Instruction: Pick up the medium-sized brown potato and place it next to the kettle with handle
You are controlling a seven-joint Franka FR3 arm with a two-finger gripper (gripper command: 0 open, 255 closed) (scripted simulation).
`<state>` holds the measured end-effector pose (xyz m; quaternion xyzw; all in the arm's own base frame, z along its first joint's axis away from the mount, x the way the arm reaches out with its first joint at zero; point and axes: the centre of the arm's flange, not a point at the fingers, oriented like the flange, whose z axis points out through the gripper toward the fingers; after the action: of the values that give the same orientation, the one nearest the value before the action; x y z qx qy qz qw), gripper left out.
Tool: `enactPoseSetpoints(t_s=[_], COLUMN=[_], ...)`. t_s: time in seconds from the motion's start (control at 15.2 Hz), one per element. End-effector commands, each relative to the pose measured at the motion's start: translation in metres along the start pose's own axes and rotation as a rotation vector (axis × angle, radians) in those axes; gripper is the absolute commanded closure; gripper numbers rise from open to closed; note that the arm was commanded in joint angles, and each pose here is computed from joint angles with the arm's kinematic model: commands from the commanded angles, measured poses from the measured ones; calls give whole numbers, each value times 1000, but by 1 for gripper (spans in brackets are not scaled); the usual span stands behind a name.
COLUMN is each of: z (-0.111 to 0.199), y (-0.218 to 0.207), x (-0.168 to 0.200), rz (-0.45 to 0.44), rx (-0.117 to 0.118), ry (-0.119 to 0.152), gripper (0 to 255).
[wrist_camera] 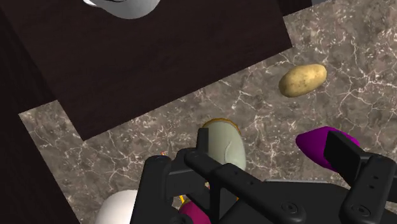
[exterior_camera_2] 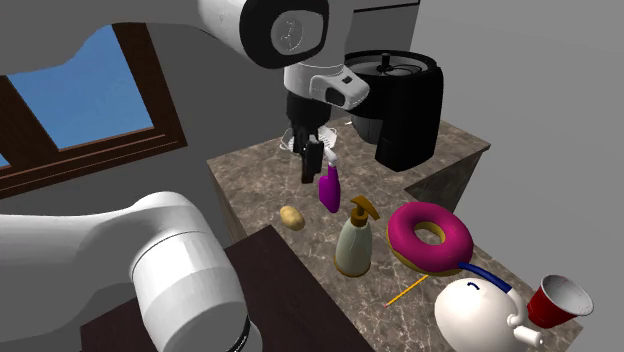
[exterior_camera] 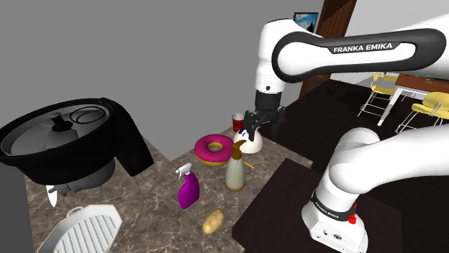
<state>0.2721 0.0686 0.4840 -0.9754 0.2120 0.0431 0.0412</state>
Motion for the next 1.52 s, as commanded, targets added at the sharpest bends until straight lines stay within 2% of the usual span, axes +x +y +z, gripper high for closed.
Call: enactPoseSetpoints(t_s=[0.0, 0.73, 1.45], z=[24, 156, 286], y=[-11, -72, -133], x=[-5, -17, 1], rz=[76, 461, 845], rx=[4, 20, 35], ry=[9, 50, 90], gripper=[0, 0, 0])
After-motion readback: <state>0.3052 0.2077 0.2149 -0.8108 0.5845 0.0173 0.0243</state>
